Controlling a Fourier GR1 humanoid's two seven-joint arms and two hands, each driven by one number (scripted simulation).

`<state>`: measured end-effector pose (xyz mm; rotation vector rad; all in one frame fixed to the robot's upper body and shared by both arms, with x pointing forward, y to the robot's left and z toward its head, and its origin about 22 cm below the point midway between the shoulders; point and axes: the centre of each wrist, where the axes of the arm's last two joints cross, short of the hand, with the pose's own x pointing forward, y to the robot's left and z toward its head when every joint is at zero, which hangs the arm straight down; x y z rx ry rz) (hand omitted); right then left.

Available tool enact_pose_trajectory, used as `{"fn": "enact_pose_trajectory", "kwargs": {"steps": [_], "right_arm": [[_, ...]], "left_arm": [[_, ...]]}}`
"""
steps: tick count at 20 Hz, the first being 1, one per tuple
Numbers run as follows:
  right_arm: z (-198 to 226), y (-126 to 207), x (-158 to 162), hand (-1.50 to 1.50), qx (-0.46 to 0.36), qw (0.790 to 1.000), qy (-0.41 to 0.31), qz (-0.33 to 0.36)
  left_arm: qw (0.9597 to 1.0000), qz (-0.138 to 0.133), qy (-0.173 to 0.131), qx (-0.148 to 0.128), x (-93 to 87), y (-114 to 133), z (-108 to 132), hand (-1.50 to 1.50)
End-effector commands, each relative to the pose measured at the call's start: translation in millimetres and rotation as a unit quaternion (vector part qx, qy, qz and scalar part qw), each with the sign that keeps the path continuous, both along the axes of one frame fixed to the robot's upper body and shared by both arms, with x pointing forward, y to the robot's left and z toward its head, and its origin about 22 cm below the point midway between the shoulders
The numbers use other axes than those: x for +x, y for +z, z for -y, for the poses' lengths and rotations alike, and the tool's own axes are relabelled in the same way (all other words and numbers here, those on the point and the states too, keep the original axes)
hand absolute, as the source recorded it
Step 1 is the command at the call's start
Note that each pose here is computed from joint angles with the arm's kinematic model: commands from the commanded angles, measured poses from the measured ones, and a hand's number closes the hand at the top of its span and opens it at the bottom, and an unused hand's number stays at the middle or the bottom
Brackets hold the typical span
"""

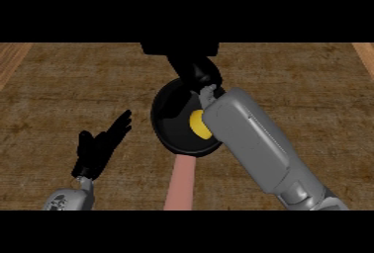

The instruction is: Pick the lemon from the tray and place it in the pot

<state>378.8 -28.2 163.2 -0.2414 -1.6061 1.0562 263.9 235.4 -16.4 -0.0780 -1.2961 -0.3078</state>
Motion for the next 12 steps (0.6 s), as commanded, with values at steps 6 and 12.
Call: {"fn": "enact_pose_trajectory", "kwargs": {"steps": [6, 12], "right_arm": [[38, 35, 22, -1.5, 0.231, 0.963, -0.134, 0.026], [108, 29, 35, -1.5, 0.297, 0.944, -0.139, 0.032]], "left_arm": [[0.9998, -0.012, 0.014, -0.005, 3.3, 0, -3, 0.0], [0.9999, -0.007, 0.011, 0.003, -3.7, -19, 6, 0.0]]}}
